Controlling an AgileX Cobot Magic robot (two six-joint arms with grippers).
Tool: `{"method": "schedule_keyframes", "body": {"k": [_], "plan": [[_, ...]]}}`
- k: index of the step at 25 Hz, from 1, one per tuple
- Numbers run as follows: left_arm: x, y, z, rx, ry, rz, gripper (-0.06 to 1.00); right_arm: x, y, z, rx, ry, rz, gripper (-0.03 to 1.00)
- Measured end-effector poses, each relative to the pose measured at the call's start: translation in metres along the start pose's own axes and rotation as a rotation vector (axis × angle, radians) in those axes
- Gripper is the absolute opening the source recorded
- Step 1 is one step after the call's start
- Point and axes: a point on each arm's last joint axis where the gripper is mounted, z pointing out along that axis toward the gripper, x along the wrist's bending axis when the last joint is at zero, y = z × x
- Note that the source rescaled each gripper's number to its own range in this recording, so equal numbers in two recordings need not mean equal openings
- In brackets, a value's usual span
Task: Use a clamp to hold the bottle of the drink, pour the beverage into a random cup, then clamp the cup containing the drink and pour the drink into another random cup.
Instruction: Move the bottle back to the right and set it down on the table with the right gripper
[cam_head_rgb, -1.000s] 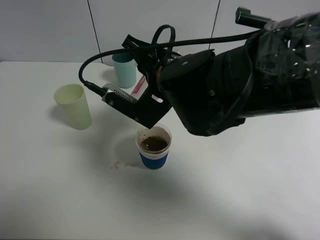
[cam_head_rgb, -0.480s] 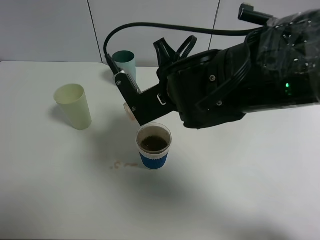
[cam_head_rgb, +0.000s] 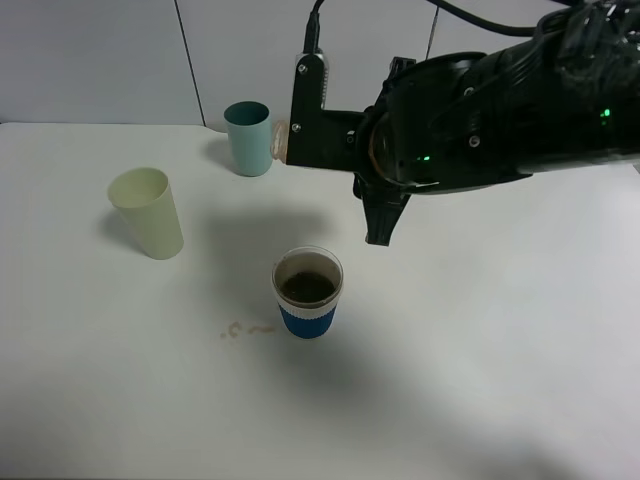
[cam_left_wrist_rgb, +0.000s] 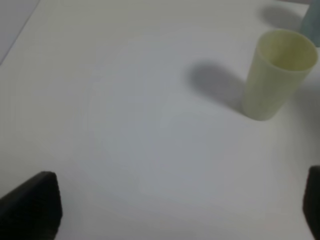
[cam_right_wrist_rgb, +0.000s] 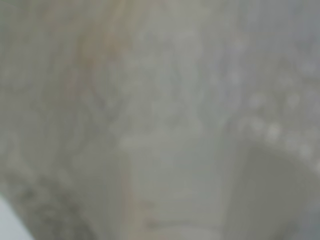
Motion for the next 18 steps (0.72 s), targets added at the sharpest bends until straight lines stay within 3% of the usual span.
{"method": "schedule_keyframes", "body": {"k": [8,18], "plan": [[0.000,0.000,0.000,0.000,0.000,0.000,0.90,-0.019,-0.017,0.022,-0.091,0.075,0.335,0.01],[0.000,0.000,0.000,0.000,0.000,0.000,0.90,-0.044,-0.045,0.042,-0.178,0.112,0.592,0.01]]}}
